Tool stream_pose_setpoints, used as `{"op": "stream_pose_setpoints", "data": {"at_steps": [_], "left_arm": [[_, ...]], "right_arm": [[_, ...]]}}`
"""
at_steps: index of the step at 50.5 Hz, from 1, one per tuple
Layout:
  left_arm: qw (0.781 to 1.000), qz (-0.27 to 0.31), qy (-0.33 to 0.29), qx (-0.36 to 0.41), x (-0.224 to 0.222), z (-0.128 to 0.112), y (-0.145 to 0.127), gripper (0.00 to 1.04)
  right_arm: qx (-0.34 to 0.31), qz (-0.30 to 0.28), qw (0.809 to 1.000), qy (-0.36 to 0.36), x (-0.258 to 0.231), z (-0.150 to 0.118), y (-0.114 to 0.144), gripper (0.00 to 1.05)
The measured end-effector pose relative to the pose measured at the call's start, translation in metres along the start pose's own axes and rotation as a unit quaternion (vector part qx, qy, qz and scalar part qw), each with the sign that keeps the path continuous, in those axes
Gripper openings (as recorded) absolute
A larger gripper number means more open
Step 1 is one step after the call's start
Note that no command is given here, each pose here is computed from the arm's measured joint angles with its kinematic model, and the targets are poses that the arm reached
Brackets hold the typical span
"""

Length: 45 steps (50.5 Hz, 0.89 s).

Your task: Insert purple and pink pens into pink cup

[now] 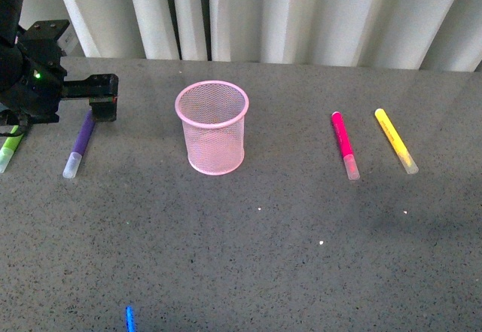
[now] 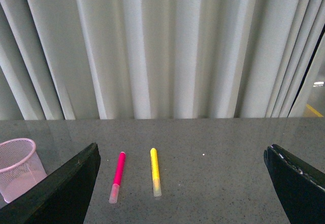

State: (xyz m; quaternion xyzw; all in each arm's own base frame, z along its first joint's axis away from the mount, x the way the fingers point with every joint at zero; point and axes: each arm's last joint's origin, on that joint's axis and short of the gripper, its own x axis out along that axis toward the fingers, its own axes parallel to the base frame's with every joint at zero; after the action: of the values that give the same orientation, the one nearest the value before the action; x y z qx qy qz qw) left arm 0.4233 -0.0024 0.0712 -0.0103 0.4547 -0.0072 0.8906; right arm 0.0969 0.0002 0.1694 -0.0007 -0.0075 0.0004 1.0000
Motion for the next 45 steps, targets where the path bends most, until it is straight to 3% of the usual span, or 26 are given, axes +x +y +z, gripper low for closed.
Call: {"op": "stream_pose_setpoints", "data": {"at_steps": [20, 36, 45], "left_arm": [[0.999, 0.026, 0.022, 0.022, 0.030, -0.001, 0.002, 0.98], [0.999, 0.022, 0.024, 0.017, 0.030, -0.010, 0.001, 0.40], [1.000, 0.026, 0.011, -0.006, 0.026, -0.013, 0.003, 0.17]], "right_arm": [[0.000, 0.000, 1.000, 0.000, 0.000, 0.000, 0.000, 0.98], [0.000, 0.000, 1.000, 0.000, 0.000, 0.000, 0.000, 0.98], [0.000, 0.000, 1.000, 0.000, 0.000, 0.000, 0.000, 0.98]]}}
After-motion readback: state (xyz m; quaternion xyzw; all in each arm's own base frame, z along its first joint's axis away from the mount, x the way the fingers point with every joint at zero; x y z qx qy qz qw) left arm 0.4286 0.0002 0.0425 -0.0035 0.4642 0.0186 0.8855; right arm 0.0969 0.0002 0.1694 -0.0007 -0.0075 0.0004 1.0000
